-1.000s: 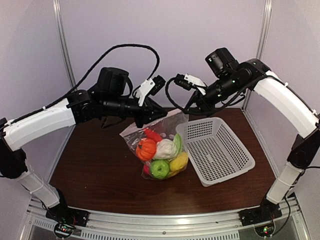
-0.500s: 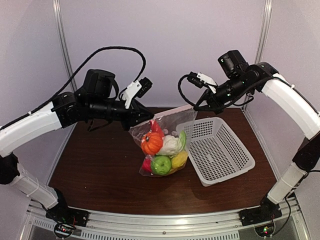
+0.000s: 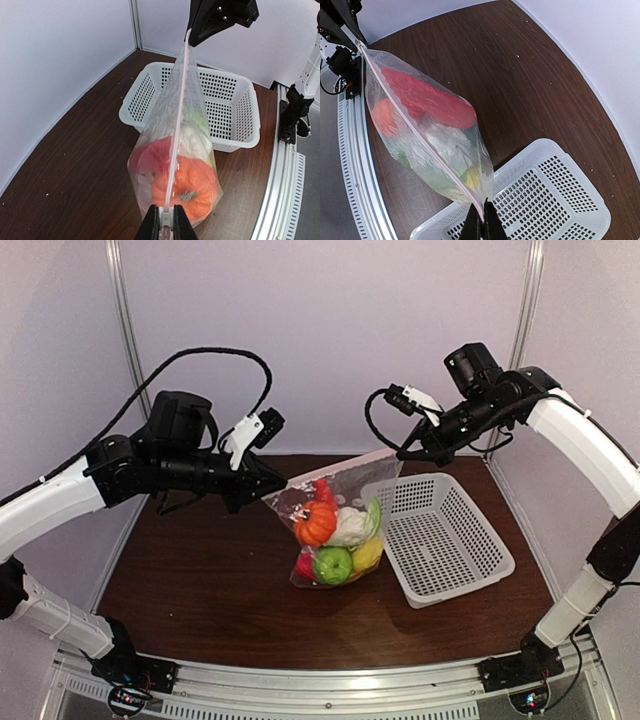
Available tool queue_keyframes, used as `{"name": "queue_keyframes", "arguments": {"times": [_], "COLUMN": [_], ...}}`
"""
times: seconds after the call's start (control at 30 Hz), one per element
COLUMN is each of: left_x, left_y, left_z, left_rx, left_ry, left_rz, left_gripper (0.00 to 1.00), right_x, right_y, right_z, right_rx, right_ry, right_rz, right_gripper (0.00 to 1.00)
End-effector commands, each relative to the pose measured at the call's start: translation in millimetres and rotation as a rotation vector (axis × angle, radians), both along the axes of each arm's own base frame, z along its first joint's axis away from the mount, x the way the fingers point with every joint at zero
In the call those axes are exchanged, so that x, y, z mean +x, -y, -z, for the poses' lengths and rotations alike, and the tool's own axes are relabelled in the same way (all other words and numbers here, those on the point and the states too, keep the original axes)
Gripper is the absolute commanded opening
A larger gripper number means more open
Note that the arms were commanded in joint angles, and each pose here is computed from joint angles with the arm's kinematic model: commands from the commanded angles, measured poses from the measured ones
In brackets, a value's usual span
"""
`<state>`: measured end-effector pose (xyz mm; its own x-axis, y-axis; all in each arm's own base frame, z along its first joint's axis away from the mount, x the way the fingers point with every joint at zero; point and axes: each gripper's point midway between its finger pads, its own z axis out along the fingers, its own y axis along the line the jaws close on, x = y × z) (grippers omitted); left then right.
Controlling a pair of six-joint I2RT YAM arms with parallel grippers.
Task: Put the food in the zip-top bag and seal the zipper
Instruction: Zip the zipper of the food storage bag, then place the zipper food storage bag at the center of the board.
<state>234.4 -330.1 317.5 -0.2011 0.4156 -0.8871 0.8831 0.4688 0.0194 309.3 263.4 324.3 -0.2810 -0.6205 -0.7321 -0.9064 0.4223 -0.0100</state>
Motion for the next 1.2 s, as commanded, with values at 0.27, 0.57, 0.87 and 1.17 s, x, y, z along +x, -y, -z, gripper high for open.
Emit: {"name": "queue_keyframes", "arguments": {"times": [0.27,0.57,0.87,1.17], "left_x": [1.8,60.9,113.3,32.5], "left_y": [-29.5,-47.0,-51.2,-40.0], "left_z": [5.8,-10.4,-48.3,31.3], "left_rx": [0.028,-0.018,-0.047,-0.088], "left_ry": [0.01,0.069,0.169,-0.152], "left_rz": [-0.065,-0.209,-0.236,0.026], "left_gripper": [0.03,0.03,0.04,0.35], "right_x": [12.6,60.7,116.6,4.1], "right_y": [16.1,-20.1,-60.1,-73.8], "right_z": [-14.1,-19.9,-54.3,38.0], "right_rx": [0.004,0.062,0.192,0.16], "right_ry": [0.06,0.078,0.208,0.015], "right_rz": [0.073,0.041,0.01,-0.224], "right_gripper": [0.0,0.0,0.0,0.14]}}
